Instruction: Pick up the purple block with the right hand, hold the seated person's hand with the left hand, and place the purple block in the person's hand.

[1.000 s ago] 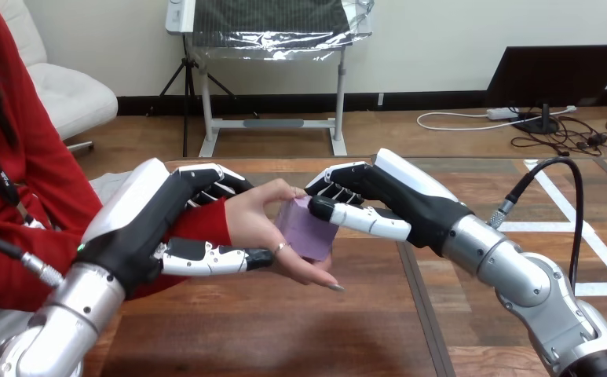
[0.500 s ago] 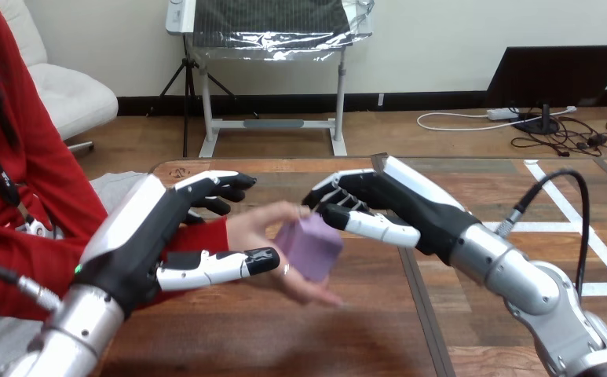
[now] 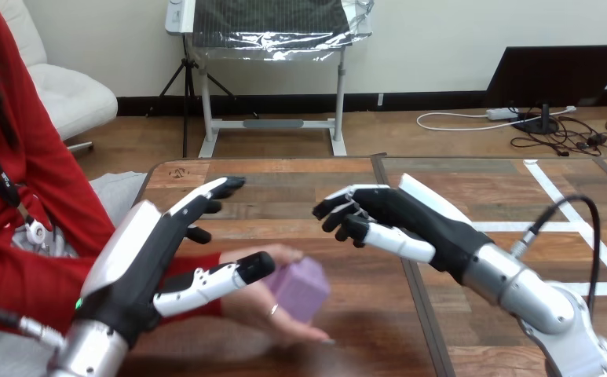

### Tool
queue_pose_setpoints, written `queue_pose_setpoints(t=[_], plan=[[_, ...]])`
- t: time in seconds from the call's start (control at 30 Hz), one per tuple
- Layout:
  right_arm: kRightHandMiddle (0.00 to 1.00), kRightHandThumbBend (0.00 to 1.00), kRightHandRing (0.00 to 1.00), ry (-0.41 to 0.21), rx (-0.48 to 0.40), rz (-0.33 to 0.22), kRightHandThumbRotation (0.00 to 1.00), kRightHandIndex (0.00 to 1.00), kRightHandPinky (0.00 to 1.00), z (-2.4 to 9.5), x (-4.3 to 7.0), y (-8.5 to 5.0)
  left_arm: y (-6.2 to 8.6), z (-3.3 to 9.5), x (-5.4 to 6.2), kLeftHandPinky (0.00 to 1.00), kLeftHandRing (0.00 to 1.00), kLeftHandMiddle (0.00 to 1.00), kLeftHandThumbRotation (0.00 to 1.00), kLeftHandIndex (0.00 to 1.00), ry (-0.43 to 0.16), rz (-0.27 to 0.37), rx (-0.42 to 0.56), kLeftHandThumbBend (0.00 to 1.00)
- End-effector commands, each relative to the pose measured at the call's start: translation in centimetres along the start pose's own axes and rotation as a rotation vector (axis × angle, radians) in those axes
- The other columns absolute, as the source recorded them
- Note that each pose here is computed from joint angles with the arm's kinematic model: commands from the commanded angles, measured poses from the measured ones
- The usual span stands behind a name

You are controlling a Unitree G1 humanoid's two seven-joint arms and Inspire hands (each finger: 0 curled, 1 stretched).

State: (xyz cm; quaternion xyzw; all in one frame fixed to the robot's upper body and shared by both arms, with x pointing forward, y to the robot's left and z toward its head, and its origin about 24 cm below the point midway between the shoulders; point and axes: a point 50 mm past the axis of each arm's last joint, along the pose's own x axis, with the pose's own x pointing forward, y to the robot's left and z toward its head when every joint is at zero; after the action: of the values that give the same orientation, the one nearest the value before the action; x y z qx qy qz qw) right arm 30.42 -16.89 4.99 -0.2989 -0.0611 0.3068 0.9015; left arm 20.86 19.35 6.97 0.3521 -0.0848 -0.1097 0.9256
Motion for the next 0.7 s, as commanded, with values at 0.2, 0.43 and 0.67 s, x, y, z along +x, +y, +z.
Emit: queue_pose_setpoints(t=[0.2, 0.43, 0.67], plan=[[0.74, 1.0, 0.7, -0.102, 0.059, -0.044, 1.0, 0.78, 0.61, 1.0, -1.4, -0.7, -0.9, -0.3, -1.0, 0.76, 0.92, 0.92, 1.0, 0.91, -0.011, 0.11, -0.009, 1.0], [0.76, 0.99, 0.72, -0.109, 0.129, -0.05, 1.0, 0.79, 0.63, 0.7, -2.5, 0.6, -1.8, -0.5, -2.0, 0.77, 0.92, 0.92, 1.0, 0.91, 0.004, 0.178, -0.07, 1.0], [0.8, 0.94, 0.76, -0.113, 0.219, -0.058, 1.0, 0.83, 0.7, 0.4, -3.7, 2.0, -2.9, -0.6, -3.1, 0.79, 0.9, 0.9, 1.0, 0.88, 0.018, 0.27, -0.209, 1.0]])
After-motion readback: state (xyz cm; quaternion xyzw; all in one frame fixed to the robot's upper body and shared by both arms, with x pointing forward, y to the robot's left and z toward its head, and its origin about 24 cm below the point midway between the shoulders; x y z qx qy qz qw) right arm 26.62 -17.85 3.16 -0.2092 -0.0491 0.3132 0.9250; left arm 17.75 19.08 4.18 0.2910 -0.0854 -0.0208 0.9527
